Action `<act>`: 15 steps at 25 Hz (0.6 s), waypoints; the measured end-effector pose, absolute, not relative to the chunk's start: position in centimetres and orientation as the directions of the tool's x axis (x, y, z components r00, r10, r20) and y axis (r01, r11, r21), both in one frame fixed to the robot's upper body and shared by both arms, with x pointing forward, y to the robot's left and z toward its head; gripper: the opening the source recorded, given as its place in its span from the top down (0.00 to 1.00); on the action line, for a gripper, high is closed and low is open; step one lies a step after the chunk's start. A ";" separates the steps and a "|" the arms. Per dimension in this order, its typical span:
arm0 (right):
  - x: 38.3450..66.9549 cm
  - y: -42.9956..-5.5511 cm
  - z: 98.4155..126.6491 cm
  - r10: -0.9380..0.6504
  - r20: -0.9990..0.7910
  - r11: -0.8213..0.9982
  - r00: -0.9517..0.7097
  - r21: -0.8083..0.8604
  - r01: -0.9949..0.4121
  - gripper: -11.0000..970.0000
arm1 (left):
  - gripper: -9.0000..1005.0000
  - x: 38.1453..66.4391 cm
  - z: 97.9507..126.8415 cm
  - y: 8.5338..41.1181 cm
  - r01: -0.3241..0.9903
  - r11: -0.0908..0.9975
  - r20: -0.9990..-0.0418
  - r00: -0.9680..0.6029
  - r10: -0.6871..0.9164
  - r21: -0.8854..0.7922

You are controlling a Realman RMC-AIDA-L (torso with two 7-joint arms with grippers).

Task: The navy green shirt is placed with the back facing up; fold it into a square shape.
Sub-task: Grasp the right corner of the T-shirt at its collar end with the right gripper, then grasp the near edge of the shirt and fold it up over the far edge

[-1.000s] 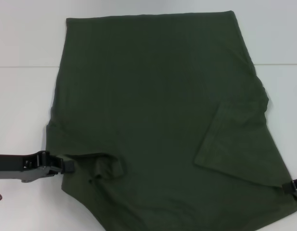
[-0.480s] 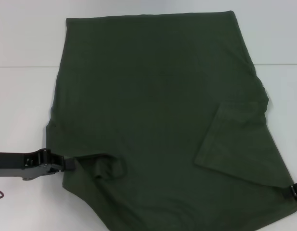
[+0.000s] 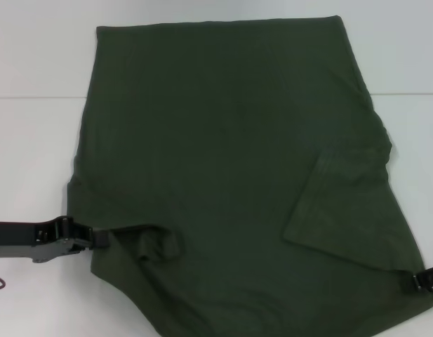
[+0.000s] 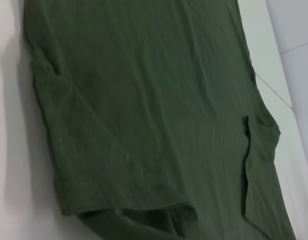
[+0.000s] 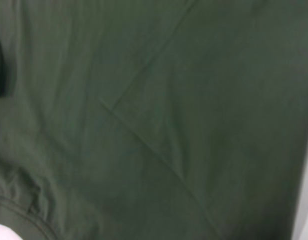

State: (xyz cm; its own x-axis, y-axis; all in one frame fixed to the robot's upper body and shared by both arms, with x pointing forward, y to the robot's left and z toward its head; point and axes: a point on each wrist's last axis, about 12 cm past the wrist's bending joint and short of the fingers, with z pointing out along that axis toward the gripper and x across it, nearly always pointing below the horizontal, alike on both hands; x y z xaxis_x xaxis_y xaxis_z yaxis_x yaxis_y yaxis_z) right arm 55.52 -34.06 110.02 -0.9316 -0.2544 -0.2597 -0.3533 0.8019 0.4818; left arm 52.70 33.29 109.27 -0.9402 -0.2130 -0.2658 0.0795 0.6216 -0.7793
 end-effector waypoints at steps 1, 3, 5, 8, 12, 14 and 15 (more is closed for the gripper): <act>55.5 -33.9 110.0 -0.256 -0.260 0.799 -0.931 0.485 -0.355 0.21 | 0.97 52.7 109.3 33.3 0.080 0.622 -0.266 -0.940 -0.213 -0.779; 55.6 -33.5 109.9 -0.260 -0.261 0.794 -0.930 0.491 -0.360 0.21 | 0.96 52.8 109.3 33.3 0.080 0.622 -0.267 -0.940 -0.212 -0.779; 55.7 -32.9 109.9 -0.268 -0.264 0.785 -0.926 0.498 -0.369 0.21 | 0.96 52.8 109.3 33.3 0.081 0.623 -0.268 -0.940 -0.213 -0.778; 55.7 -32.4 110.0 -0.273 -0.277 0.766 -0.921 0.516 -0.382 0.21 | 0.96 52.9 109.4 33.3 0.081 0.624 -0.269 -0.939 -0.214 -0.777; 55.9 -32.2 110.6 -0.263 -0.298 0.743 -0.917 0.543 -0.390 0.21 | 0.96 52.9 109.4 33.3 0.080 0.624 -0.269 -0.939 -0.214 -0.777; 55.9 -32.2 110.6 -0.262 -0.290 0.744 -0.920 0.547 -0.384 0.21 | 0.96 52.9 109.4 33.4 0.079 0.624 -0.268 -0.939 -0.216 -0.778; 55.9 -32.2 110.6 -0.264 -0.285 0.743 -0.921 0.549 -0.383 0.23 | 0.96 52.9 109.4 33.4 0.077 0.624 -0.267 -0.939 -0.217 -0.778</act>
